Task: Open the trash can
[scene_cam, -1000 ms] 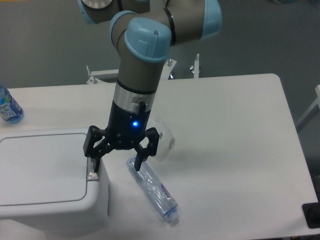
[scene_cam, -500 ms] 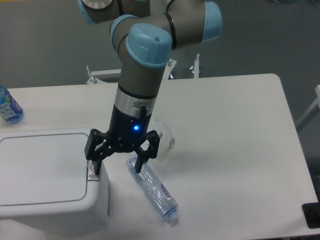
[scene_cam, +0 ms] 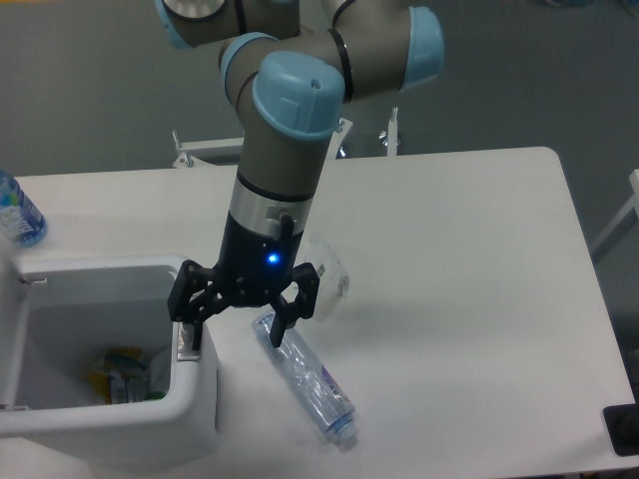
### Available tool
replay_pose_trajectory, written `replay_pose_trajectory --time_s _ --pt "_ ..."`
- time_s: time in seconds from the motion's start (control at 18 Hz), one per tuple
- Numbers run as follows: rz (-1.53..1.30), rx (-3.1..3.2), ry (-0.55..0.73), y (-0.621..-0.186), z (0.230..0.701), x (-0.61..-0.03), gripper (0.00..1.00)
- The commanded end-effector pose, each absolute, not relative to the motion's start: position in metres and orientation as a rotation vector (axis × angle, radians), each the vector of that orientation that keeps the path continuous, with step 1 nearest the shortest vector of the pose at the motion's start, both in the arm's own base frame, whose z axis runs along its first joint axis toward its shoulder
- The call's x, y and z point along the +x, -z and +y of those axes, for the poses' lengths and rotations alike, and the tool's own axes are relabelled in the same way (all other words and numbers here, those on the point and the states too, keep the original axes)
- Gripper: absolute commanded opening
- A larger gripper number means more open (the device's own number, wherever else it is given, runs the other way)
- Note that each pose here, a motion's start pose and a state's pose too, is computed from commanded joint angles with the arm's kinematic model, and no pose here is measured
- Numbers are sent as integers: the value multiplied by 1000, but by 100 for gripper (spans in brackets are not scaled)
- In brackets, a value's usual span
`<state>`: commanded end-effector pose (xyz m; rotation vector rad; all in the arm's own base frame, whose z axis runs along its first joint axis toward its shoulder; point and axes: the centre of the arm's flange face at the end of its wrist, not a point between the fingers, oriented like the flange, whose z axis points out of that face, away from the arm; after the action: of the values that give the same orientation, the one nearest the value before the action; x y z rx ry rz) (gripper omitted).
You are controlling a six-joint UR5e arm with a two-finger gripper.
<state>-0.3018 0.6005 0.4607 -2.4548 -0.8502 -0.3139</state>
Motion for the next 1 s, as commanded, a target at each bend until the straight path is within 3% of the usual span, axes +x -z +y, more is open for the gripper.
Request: replay_pose_trajectory --time_s 0.22,0.44,0.61,0.78,1.0 --pt "-811 -2416 268 -490 601 -308 100" --pt "-661 -2421 59 -530 571 -344 100" --pt "-623 -2416 -16 -545 542 -367 100" --pt "-485 -2514 -54 -533 520 -378 100" --pt "-333 -2740 -256 -507 481 -393 100"
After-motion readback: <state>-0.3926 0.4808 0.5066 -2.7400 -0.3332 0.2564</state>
